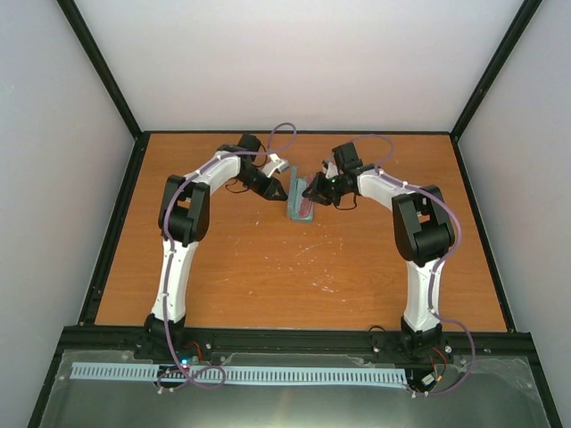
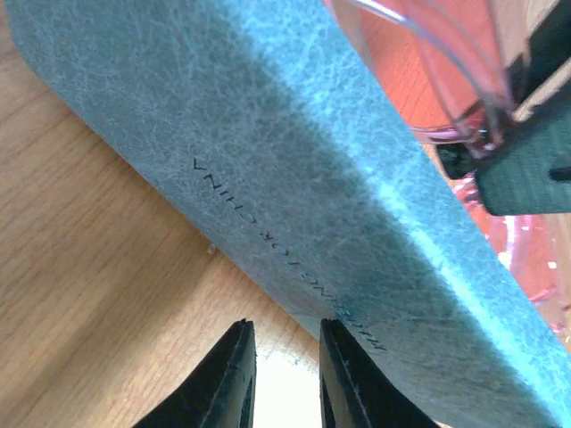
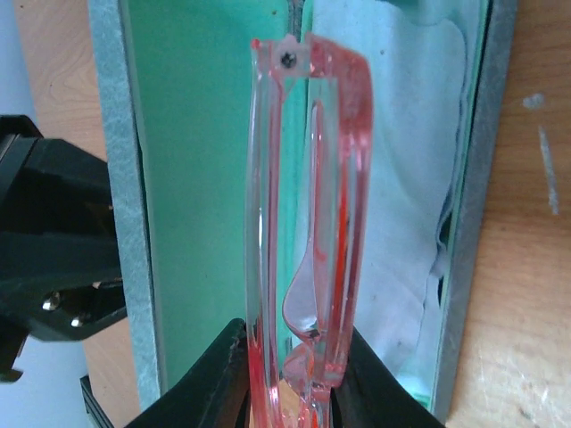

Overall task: Organize the sunglasses
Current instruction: Place the sunglasses in the sunglasses case.

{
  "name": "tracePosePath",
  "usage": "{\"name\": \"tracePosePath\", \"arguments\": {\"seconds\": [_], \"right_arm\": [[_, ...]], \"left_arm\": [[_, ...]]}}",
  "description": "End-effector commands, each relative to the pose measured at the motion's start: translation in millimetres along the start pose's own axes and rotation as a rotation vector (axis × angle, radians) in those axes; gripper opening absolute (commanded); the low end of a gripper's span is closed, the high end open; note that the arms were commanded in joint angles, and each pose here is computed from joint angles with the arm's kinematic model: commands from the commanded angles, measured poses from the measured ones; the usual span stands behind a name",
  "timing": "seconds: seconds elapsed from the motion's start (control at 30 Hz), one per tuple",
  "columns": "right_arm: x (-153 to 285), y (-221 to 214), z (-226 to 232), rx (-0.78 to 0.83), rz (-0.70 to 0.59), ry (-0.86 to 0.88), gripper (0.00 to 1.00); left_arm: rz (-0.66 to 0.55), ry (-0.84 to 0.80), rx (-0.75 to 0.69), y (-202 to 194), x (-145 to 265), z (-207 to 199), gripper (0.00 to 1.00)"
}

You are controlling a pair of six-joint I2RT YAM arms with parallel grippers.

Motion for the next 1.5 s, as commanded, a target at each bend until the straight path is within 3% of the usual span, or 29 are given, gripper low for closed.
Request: {"name": "tracePosePath", "arguments": {"seconds": [0.0,0.73,0.97,1.47], "right_arm": [[-5,14,8,0.068,-0.011,0.027,0.22],[-44,13,-12,0.063,0.099,0.006,0.24],[-44,12,-13,0.069,0.127,-0.02,0.43],[-19,22,1,0.1,0.084,-0.097,0.52]], "left_arm": [[-0.058,-0.029,-0.046,10,16,-22,0.23],[-0.06,-0.028,-0.046,9,15,-21,0.23],[-0.06,-0.021,-0.046,9,15,-20,0.23],[-0.061,-0.028,-0.043,10,13,-19,0.23]]}}
Point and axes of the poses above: each gripper's point midway between its finger pads, its own x axis back along the fingers, its own z axis along the line the jaws close on, y = z × x, the point moved 8 cm from there along x, back along the fingers, and after that the axes turned 14 degrees about x, right-handed, at the moved point
